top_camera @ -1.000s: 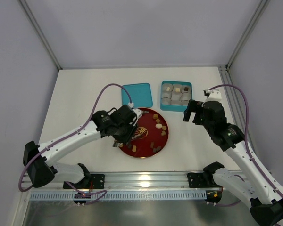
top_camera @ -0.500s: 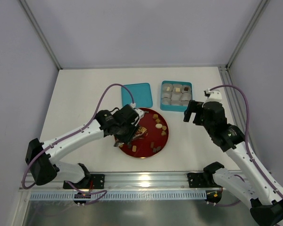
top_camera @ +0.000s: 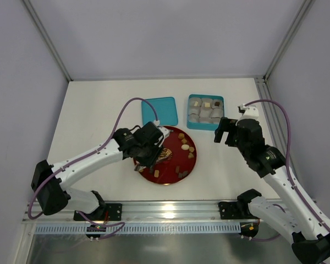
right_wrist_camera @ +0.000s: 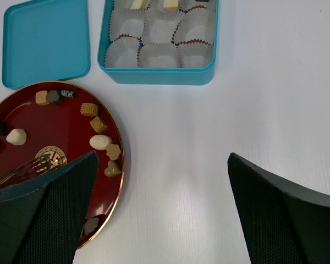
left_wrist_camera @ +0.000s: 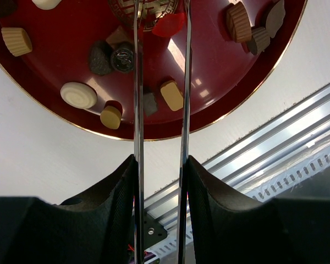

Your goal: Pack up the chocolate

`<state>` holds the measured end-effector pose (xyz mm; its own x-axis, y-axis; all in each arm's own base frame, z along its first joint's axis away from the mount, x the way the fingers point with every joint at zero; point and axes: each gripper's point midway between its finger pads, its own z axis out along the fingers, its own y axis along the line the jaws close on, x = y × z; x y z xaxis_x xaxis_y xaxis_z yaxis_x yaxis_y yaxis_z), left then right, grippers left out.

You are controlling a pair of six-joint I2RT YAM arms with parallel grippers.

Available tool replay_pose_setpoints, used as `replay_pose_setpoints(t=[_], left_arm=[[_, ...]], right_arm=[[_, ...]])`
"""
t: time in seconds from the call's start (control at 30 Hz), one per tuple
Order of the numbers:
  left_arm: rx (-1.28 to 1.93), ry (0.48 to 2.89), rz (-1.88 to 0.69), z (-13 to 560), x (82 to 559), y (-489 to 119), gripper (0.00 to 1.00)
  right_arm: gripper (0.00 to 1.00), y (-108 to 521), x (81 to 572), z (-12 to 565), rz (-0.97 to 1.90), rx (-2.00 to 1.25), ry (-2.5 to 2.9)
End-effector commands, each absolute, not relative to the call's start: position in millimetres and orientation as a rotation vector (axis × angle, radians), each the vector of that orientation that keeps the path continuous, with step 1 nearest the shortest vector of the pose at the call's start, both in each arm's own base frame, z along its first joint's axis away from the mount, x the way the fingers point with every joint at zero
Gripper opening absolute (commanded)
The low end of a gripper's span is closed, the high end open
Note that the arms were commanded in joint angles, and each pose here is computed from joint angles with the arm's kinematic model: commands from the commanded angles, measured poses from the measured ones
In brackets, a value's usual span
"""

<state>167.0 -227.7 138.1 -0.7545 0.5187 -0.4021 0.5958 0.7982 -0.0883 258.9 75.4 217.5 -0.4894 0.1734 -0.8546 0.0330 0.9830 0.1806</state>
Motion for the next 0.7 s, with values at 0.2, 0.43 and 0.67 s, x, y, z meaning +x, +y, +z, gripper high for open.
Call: replay_pose_setpoints(t=[0.2, 0.43, 0.67], left_arm=[[0.843, 2.591, -0.322, 150, 168, -229, 0.4], [0.859, 2.609, -0.31, 151, 161, -222, 0.4], [0.903, 2.612, -0.331, 153, 154, -220, 0.4]], right_arm=[[1.0, 72, 260, 227, 0.173, 0.171, 2.035], [1.0, 71, 259, 230, 0.174, 0.176, 2.027], [1.0, 70, 258, 229, 0.173, 0.179, 2.03]])
